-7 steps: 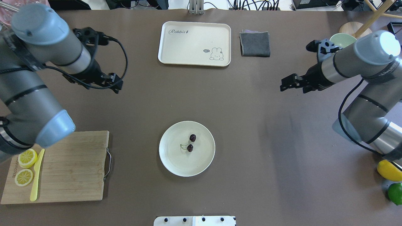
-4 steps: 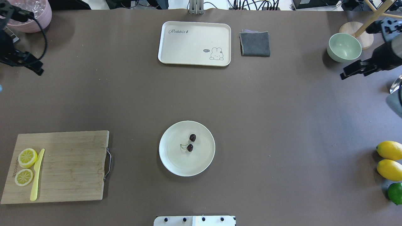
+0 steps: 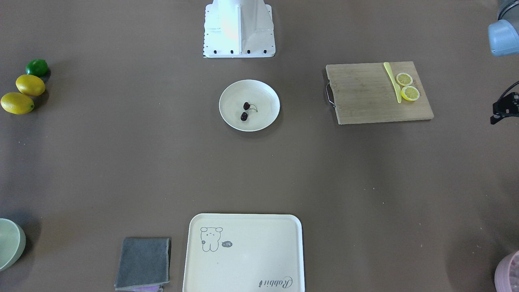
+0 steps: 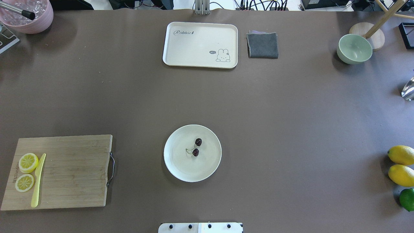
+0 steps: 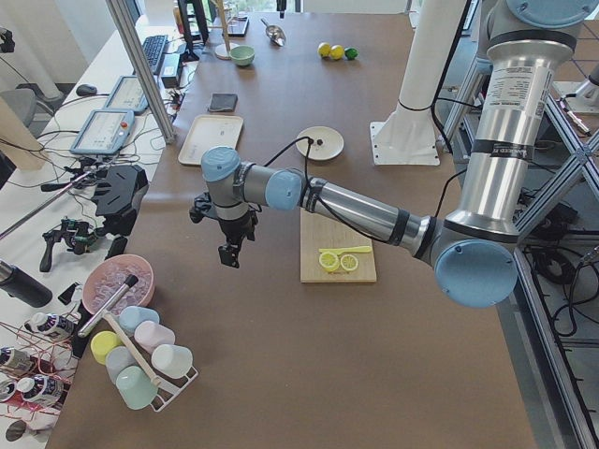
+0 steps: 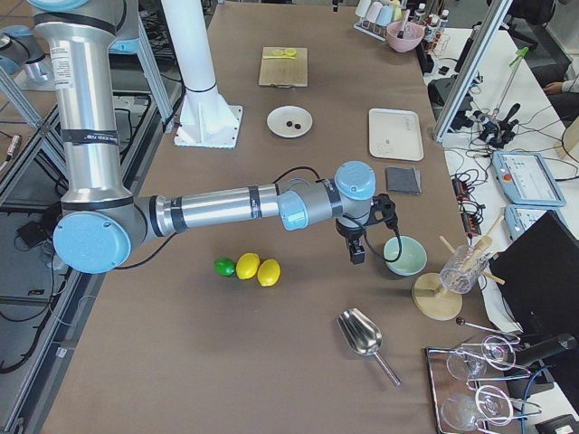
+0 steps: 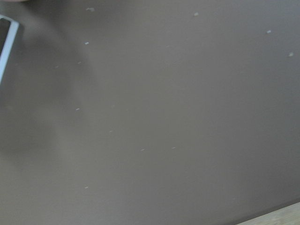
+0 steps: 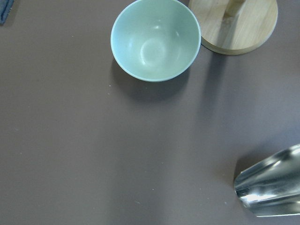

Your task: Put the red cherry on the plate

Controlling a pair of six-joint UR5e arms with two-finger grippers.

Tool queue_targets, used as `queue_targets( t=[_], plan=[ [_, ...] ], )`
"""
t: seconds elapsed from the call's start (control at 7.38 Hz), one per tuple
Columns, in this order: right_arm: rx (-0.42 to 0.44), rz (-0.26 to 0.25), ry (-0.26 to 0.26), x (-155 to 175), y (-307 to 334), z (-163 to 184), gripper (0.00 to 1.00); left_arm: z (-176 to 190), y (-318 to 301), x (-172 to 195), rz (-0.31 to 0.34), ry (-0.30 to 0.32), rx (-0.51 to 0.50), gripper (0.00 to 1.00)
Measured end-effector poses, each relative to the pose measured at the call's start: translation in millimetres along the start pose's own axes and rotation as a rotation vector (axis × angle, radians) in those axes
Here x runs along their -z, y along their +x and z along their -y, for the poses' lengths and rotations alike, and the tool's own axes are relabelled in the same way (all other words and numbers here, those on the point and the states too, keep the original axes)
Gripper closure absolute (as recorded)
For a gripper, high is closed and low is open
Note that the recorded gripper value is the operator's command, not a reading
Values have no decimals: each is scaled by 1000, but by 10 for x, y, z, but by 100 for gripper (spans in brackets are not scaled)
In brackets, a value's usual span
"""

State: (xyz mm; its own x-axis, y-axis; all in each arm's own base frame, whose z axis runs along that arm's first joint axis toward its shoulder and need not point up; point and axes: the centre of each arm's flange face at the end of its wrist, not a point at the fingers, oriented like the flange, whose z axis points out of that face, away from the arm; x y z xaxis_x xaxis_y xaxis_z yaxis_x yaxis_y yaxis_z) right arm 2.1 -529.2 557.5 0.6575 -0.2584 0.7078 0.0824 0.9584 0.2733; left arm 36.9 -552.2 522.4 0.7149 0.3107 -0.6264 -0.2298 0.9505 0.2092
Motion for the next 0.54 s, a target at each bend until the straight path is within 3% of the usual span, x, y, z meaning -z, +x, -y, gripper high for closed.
queue_targets(
  t=[0.27, 0.54],
  plan=[
    [7, -14, -23, 17, 193, -125, 0, -84, -191, 139, -10, 34, 20, 2],
    [2, -17, -46, -78, 243, -140, 0, -277, -281, 114, -81, 36, 53, 2]
  ],
)
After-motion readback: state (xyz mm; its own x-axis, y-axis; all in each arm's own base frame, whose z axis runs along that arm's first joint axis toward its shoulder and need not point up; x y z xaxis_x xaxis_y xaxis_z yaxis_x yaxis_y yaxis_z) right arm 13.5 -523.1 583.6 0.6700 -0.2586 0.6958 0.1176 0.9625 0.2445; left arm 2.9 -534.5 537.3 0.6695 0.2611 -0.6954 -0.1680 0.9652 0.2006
